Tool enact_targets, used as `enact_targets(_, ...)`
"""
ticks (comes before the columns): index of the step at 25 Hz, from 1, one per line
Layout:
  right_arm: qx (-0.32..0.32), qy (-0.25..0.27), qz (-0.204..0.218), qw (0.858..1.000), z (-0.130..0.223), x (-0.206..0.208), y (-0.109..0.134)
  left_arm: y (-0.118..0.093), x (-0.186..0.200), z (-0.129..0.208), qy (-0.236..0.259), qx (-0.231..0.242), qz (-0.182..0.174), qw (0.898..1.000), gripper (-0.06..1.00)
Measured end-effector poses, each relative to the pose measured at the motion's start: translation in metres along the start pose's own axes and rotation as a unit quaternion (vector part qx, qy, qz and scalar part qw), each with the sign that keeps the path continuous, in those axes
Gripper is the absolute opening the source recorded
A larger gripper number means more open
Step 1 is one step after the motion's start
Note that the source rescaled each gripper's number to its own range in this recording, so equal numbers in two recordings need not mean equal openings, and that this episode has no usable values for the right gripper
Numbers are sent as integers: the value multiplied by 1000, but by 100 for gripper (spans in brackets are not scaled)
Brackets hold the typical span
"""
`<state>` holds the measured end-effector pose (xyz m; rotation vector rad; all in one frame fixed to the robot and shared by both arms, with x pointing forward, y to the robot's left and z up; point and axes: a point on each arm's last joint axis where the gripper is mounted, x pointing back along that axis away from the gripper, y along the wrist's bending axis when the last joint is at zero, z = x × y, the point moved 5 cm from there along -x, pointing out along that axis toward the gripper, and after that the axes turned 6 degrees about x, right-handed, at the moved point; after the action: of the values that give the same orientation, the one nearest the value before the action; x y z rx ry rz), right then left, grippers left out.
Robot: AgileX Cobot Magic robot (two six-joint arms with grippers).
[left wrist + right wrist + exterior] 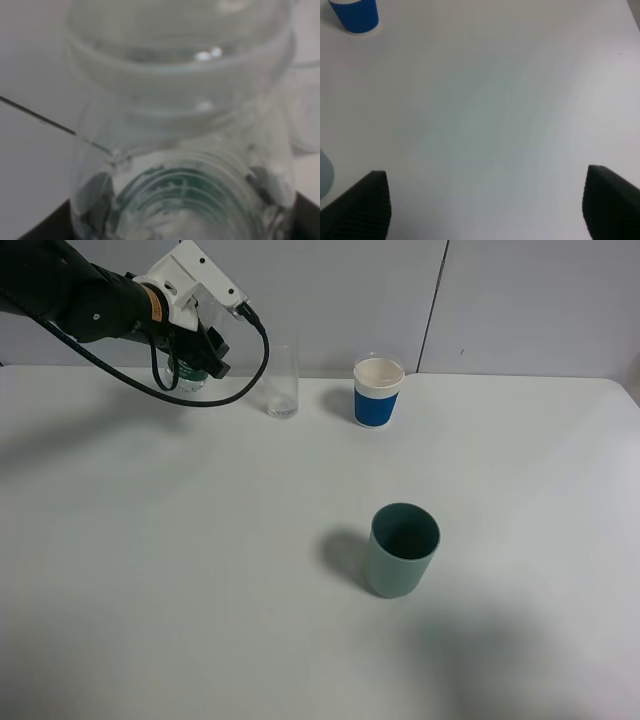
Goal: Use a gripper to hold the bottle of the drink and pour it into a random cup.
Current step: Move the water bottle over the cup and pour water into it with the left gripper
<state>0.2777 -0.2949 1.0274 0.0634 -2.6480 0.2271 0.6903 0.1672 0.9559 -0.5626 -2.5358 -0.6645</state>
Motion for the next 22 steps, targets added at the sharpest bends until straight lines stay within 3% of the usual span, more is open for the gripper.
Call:
enact_targets(12, 0, 0, 0, 1000, 0, 0, 0, 1, -19, 16, 55, 5, -4, 998, 3)
enact_targets(22, 0, 0, 0, 1000, 0, 0, 0, 18, -23, 14, 122, 15, -32, 992, 3)
